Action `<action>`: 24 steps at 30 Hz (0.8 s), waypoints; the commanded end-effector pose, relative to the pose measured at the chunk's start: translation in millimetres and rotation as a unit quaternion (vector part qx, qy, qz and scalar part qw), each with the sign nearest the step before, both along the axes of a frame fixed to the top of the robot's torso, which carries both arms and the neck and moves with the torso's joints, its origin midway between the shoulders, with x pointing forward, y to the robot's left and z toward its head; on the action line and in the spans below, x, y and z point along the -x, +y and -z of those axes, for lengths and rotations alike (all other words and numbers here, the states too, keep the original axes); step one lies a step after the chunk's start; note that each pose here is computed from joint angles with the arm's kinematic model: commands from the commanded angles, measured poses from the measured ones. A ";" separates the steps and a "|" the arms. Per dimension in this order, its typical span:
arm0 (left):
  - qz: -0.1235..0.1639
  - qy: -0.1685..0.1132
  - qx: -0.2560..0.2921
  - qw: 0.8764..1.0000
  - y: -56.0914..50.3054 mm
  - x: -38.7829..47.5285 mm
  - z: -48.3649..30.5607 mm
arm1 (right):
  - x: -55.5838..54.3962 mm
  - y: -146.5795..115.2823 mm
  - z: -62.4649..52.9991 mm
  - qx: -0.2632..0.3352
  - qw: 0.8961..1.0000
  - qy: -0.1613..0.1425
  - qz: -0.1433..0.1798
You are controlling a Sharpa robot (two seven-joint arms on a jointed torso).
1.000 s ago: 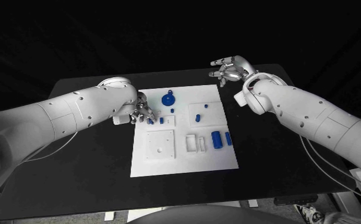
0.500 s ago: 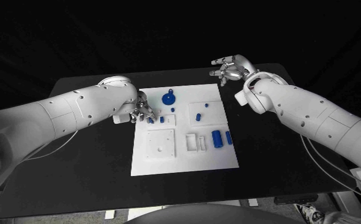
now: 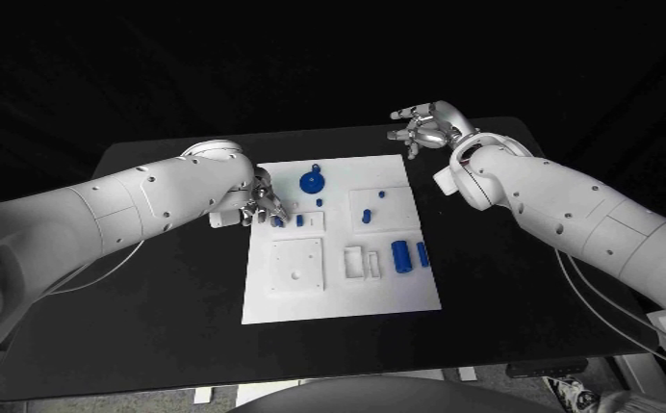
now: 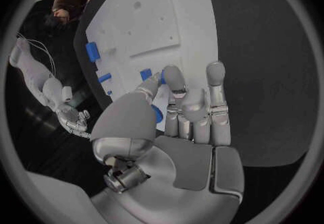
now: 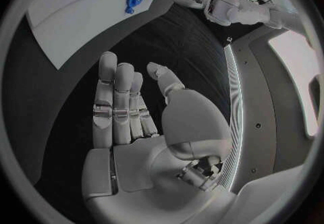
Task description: Assemble the parts on the task board
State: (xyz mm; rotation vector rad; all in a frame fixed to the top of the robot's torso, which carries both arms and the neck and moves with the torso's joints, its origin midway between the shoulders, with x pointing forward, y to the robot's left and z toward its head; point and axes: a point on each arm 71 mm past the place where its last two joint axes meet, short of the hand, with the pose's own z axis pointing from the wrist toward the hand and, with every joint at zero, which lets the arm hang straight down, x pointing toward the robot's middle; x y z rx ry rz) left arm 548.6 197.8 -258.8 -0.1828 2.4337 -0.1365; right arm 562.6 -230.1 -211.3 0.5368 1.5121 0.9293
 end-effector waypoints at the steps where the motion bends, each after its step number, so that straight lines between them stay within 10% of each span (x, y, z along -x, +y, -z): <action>1: 0.000 -0.008 0.002 1.000 -1.3 -0.4 -0.7 | 0.2 0.7 -0.6 0.000 1.000 -0.004 -0.004; 24: -0.008 -0.028 0.031 0.999 -4.6 0.5 -2.9 | 0.4 0.3 -0.7 0.000 1.000 -0.003 -0.004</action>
